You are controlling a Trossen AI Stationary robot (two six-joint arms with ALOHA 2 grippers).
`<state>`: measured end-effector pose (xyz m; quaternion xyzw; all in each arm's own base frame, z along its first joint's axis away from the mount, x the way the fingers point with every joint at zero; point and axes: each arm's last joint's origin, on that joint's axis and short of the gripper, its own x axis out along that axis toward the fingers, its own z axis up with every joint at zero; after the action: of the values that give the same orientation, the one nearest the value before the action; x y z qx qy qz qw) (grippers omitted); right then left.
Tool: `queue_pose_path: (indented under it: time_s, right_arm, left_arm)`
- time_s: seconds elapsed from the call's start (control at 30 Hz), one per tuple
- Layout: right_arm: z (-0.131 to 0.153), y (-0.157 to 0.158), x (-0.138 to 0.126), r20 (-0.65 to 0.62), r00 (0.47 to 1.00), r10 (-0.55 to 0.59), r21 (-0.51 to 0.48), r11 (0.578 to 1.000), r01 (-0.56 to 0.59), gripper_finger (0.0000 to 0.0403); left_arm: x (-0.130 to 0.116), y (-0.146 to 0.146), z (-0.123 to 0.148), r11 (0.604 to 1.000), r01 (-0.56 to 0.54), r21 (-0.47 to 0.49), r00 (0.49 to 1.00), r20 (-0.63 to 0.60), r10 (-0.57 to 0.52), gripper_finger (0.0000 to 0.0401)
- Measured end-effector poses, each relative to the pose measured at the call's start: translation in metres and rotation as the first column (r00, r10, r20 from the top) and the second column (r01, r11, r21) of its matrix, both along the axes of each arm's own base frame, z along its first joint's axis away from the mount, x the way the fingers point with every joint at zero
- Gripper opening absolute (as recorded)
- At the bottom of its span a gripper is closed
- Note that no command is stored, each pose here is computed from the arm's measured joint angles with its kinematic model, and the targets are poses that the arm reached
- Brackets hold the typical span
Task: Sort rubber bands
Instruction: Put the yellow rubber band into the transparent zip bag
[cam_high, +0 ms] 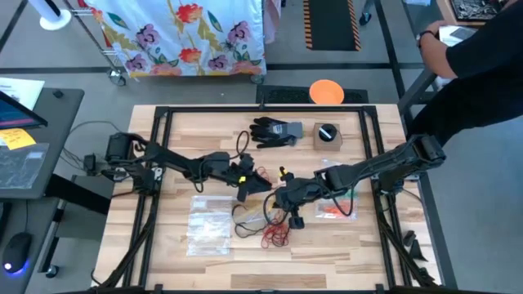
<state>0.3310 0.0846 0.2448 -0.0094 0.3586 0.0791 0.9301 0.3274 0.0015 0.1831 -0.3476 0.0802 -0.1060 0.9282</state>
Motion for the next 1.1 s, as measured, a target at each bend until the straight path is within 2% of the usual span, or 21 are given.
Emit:
queue_pose_path:
  time_s: [0.13,0.3,0.73,0.97,1.1]
  right_arm:
    - [0.000,0.000,0.000,0.002,1.000,-0.001,0.000,1.000,0.001,0.0005]
    - [0.001,-0.003,0.002,0.014,1.000,-0.009,0.002,1.000,0.009,0.0005]
    - [0.000,-0.005,0.001,0.003,1.000,-0.006,-0.014,1.000,0.006,0.0005]
    - [0.000,-0.010,0.002,0.004,1.000,-0.019,-0.015,1.000,0.019,0.0005]
    - [-0.001,-0.012,0.002,-0.003,0.999,-0.037,-0.028,0.999,0.037,0.0005]
  left_arm:
    - [0.001,-0.013,-0.001,0.998,0.064,0.004,0.998,-0.024,-0.064,0.0133]
    - [0.004,-0.018,0.000,0.998,0.056,0.032,0.997,-0.049,-0.055,0.0144]
    - [0.004,-0.031,0.004,0.988,0.156,-0.020,0.987,-0.022,-0.157,0.0147]
    - [0.003,-0.035,0.005,0.986,0.164,-0.020,0.986,-0.011,-0.164,0.0147]
    - [0.007,-0.034,0.007,0.992,0.122,-0.018,0.992,-0.025,-0.122,0.0147]
